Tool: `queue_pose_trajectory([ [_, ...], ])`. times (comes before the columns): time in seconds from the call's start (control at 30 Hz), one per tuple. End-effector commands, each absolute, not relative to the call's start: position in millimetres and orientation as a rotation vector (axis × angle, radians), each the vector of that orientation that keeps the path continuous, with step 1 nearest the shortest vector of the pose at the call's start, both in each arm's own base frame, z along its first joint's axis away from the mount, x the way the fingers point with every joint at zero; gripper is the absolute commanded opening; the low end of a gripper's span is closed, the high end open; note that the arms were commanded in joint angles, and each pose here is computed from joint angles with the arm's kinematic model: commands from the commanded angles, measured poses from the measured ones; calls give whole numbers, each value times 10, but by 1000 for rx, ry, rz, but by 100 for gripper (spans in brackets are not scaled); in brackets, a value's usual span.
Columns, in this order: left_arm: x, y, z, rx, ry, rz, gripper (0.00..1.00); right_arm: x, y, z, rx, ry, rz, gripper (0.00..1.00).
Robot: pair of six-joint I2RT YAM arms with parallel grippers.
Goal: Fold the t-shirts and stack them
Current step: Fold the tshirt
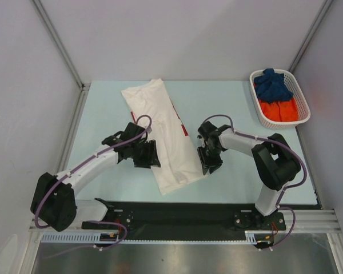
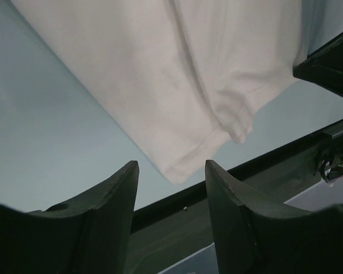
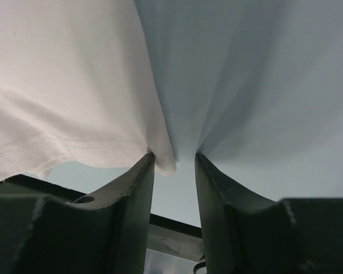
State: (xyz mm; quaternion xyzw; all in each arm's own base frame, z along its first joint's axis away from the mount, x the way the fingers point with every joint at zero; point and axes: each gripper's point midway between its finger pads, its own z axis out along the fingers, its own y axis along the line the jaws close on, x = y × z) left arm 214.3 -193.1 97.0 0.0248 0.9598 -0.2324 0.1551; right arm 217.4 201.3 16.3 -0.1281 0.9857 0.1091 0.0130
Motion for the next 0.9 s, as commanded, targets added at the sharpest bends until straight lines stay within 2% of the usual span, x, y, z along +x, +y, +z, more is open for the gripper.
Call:
queue_pose_trajectory([
  [0.0,1945,-1930,952,-55,2772,-668,56,2228,1934,212,-383,3024,308,39],
  [0.1,1669,-2063,840,-218,2862,-742,57,2212,1922,269,-359,3039,338,34],
  [0.2,1480,-2113,719,-243,2886,-675,60,2241,1958,314,-342,2998,402,33],
  [0.4,1286,-2235,539,-433,2872,-763,68,2147,2075,348,-317,2999,543,39],
  [0.6,1392,-2288,382,-534,2842,-755,67,2207,2064,391,-301,2979,580,40],
  [0.87,1267,-2243,117,-710,2891,-704,62,2220,2021,398,-275,2982,614,40],
])
